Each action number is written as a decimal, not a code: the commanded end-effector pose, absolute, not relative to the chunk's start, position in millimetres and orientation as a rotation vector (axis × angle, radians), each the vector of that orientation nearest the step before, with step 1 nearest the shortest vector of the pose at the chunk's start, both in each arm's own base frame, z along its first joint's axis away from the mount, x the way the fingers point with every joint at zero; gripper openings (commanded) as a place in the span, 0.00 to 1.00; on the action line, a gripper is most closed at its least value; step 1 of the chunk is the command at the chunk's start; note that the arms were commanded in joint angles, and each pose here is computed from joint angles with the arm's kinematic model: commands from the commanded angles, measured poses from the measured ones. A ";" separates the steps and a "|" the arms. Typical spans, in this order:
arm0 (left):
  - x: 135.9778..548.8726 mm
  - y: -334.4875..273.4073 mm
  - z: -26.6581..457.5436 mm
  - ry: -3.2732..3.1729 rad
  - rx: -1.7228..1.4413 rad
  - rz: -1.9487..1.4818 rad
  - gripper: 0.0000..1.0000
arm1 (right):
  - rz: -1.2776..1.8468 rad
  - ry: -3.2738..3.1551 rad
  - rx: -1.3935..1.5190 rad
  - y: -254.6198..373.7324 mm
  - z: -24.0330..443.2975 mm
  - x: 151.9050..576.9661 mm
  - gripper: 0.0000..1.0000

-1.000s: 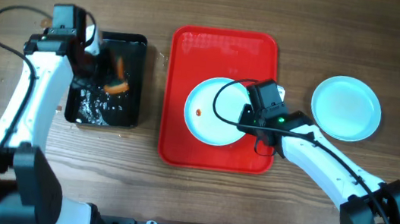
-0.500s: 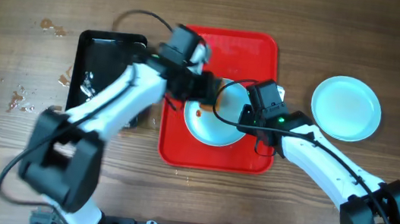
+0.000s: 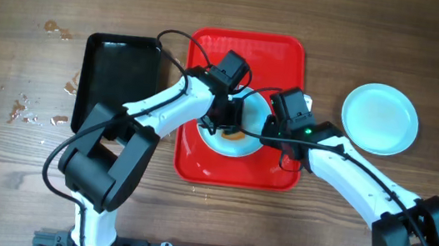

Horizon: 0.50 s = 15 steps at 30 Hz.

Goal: Clean dirty plates on tray and stack at the side
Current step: 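Carry the sponge onto the last plate and scrub it with the left gripper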

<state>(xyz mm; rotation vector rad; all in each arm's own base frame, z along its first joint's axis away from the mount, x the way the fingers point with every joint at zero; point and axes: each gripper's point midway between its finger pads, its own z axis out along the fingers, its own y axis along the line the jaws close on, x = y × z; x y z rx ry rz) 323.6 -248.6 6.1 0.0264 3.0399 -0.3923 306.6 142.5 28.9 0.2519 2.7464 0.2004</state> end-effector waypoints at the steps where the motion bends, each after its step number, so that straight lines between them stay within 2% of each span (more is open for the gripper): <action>1: 317.3 -190.6 -34.5 3.077 -0.048 0.054 0.04 | 0.219 2.736 0.233 147.1 33.8 311.7 0.04; 5: 317.3 -184.6 -34.4 3.079 -0.058 0.084 0.04 | 0.221 2.734 0.232 147.4 34.0 312.0 0.04; 7: 317.2 -188.0 -34.4 3.081 -0.056 0.060 0.04 | 0.255 2.731 0.141 154.2 35.7 313.7 0.06; 8: 316.0 -191.5 -34.7 3.090 -0.055 0.030 0.04 | 0.304 2.715 0.007 164.5 38.7 316.3 0.13; 10: 315.3 -196.1 -34.7 3.098 -0.055 -0.008 0.04 | 0.332 2.686 -0.069 171.0 41.9 321.2 0.29; 13: 315.9 -196.7 -34.7 3.095 -0.055 -0.012 0.04 | 0.437 2.631 -0.221 190.6 46.8 327.2 0.32; 15: 316.2 -196.9 -34.7 3.094 -0.055 -0.013 0.04 | 0.429 2.625 -0.179 190.8 41.3 333.7 0.32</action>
